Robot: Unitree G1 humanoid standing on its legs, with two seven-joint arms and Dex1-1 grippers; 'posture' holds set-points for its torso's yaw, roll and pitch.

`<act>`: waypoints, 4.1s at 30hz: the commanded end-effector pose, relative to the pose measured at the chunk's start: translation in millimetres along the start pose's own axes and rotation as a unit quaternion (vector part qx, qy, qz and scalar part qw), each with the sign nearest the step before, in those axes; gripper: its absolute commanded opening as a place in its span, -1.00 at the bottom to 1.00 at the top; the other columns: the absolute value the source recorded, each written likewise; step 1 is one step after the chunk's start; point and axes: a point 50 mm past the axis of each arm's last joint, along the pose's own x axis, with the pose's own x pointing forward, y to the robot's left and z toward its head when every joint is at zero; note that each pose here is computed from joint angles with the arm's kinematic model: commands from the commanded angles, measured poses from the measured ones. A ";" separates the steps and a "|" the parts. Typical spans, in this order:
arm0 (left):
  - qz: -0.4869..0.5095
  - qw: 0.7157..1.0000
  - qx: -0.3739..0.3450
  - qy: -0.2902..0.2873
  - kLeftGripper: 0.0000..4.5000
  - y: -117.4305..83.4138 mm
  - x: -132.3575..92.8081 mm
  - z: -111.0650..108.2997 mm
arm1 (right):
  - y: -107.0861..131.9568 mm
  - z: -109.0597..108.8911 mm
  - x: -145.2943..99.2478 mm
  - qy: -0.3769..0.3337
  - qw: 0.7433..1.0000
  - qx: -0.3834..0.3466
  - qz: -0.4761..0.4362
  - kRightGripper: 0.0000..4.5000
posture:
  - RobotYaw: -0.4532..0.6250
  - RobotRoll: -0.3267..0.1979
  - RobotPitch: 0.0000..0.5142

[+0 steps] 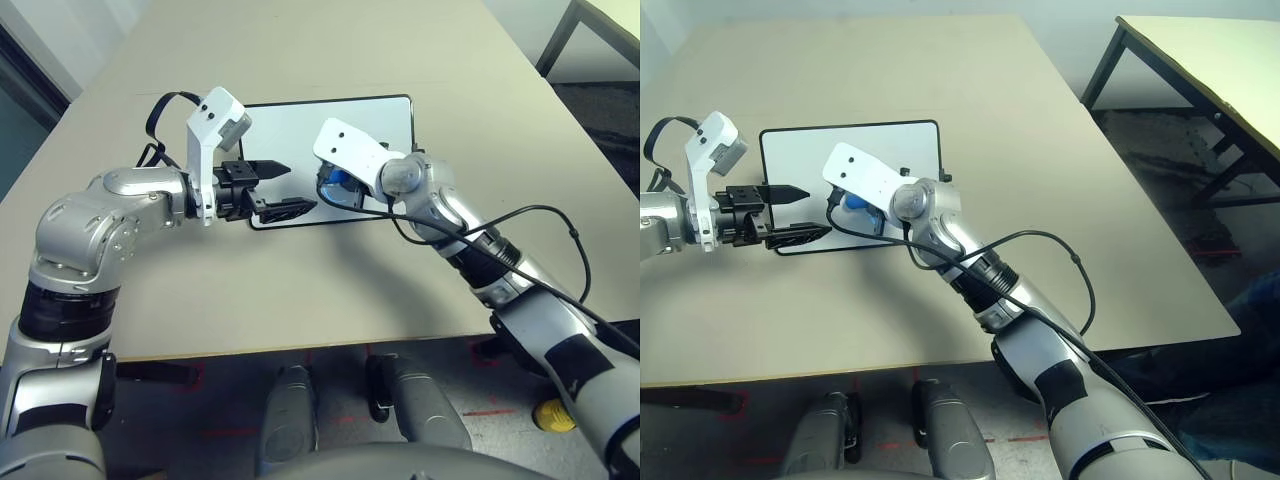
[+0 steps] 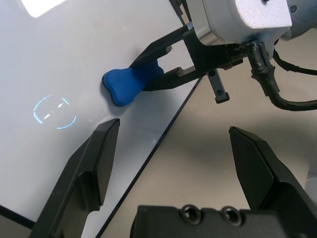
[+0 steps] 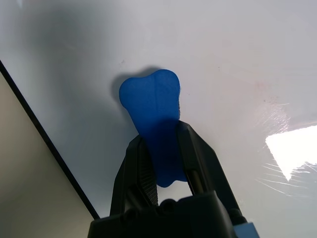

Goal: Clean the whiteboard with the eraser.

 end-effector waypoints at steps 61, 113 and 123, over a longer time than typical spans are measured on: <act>-0.009 1.000 -0.008 0.004 1.00 -5.8 0.6 -5.8 | 1.1 -65.8 -14.9 0.158 0.987 -0.015 0.036 -0.64 | -0.22 0.25 -0.29; -0.014 1.000 -0.007 0.005 1.00 -3.8 3.4 -6.5 | 24.4 -54.5 3.1 0.146 0.985 -0.052 0.073 -0.65 | -0.23 0.25 -0.26; -0.013 1.000 -0.008 0.008 1.00 -3.9 2.5 -6.9 | 9.3 -79.4 -10.0 0.177 0.982 -0.046 0.057 -0.65 | -0.23 0.25 -0.27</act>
